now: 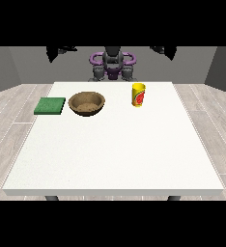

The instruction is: Pick the cup and pour the ball into the bowl, then pick the bowl and place it on the pad

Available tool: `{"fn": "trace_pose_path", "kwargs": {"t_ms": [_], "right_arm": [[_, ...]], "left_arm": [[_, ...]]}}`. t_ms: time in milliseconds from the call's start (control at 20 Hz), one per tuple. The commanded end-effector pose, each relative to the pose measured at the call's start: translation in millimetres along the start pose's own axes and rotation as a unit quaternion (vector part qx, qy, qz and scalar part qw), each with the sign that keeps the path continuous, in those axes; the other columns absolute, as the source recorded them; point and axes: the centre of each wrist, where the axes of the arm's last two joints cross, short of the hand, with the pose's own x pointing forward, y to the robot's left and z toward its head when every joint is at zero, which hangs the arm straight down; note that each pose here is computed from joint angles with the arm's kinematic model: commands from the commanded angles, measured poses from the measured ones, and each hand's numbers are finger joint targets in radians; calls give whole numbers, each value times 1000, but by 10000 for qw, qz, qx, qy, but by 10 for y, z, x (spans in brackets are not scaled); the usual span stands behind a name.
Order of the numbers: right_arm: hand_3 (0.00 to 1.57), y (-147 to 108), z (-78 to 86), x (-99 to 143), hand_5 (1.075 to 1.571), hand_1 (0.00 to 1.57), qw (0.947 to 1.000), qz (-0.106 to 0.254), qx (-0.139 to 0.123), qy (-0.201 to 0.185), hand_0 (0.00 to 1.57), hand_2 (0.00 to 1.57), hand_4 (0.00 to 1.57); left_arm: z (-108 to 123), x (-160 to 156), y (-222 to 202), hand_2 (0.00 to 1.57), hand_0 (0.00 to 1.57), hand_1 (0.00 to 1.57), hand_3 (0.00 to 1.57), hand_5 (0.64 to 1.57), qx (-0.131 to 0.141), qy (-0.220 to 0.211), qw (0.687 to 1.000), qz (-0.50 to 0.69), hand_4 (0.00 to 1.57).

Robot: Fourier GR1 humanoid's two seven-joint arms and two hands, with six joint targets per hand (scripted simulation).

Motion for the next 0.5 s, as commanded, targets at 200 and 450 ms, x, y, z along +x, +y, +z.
{"fn": "trace_pose_path", "kwargs": {"t_ms": [200,450], "right_arm": [[0,-93,-119,-13,1571,0,9995,-55,172,-274,0,0,0],[0,101,-113,-149,1571,0,9984,-9,199,-522,0,0,0]], "left_arm": [[156,-637,-216,0,0,0,0,1525,8,-363,9993,-5,0],[69,-972,-284,0,0,0,0,1519,180,-460,9987,-146,0]]}}
